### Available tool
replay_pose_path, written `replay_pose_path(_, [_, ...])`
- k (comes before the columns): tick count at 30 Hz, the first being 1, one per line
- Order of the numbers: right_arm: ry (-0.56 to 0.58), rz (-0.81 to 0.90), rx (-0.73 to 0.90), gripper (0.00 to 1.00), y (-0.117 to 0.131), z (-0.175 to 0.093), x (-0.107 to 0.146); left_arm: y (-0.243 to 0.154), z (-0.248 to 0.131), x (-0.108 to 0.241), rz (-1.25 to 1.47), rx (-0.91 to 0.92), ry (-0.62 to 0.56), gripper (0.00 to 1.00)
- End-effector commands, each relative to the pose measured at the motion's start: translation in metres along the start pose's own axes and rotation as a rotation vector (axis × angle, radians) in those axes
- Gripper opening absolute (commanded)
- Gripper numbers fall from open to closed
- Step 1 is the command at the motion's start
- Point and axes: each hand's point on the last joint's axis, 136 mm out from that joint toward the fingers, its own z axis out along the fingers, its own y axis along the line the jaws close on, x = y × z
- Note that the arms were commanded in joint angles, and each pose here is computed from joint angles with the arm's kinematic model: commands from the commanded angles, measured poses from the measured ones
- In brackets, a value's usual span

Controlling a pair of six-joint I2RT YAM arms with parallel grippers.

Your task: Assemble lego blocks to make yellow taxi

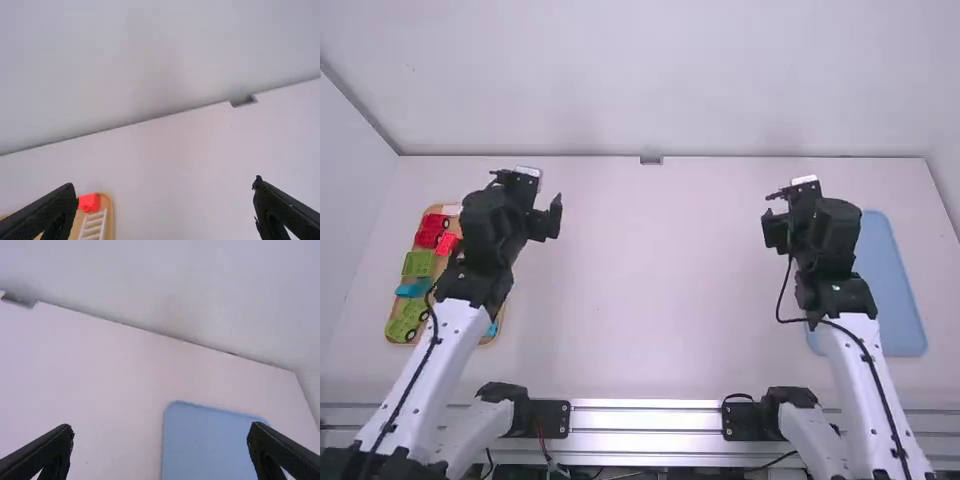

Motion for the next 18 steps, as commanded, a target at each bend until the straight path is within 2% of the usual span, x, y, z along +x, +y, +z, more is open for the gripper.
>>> replay_pose_path(1, [-0.032,0.038,-0.035,0.9,0.008,-0.005,0.001,0.009,-0.007,0.004,-0.037,-0.022,-0.018,0.9])
replay_pose_path(9, [-0.171,0.177,-0.039,0.76,0.013,-0.024,-0.001,0.012,-0.026,0.031,-0.178,-0.045,-0.032,0.76])
replay_pose_path(18, [-0.176,0.338,-0.051,0.56,0.027,-0.038,0.044,0.002,-0.047,0.076,-0.197,-0.044,-0.032,0.57])
